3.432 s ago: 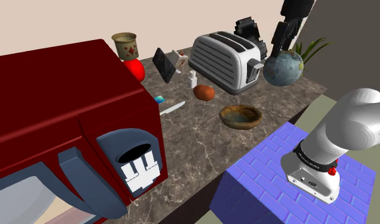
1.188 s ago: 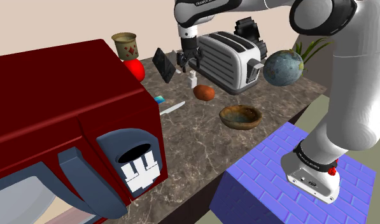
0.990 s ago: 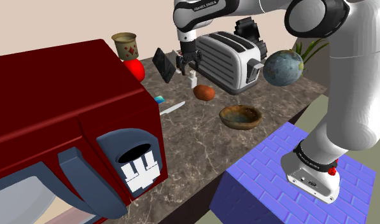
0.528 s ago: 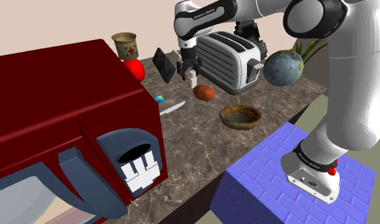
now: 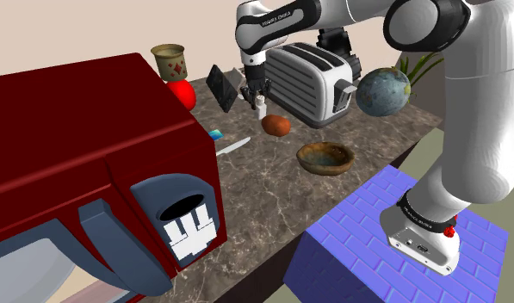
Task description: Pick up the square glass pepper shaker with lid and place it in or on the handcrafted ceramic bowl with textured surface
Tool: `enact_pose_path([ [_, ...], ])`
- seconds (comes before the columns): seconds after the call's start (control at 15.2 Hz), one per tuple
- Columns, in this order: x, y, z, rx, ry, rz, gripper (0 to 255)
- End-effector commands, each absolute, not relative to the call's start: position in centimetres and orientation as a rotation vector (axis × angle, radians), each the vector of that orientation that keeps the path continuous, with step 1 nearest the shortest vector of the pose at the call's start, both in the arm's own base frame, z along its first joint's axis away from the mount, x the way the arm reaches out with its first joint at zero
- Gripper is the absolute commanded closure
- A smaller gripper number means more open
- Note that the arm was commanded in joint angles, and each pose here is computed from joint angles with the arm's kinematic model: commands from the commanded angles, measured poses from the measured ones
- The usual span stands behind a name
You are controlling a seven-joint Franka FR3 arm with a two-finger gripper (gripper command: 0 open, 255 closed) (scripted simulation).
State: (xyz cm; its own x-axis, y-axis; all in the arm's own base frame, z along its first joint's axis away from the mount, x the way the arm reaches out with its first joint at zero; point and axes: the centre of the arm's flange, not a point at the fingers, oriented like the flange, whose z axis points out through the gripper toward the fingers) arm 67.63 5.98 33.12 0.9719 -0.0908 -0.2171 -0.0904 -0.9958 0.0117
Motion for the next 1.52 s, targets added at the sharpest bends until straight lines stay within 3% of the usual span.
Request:
enact_pose_path([
  [0.0,67.6,6.0,33.1,3.118,-0.143,-0.344,255],
  [0.4,67.6,6.0,33.1,3.118,-0.143,-0.344,255],
  [1.45,67.6,6.0,41.5,3.118,-0.143,-0.344,255],
])
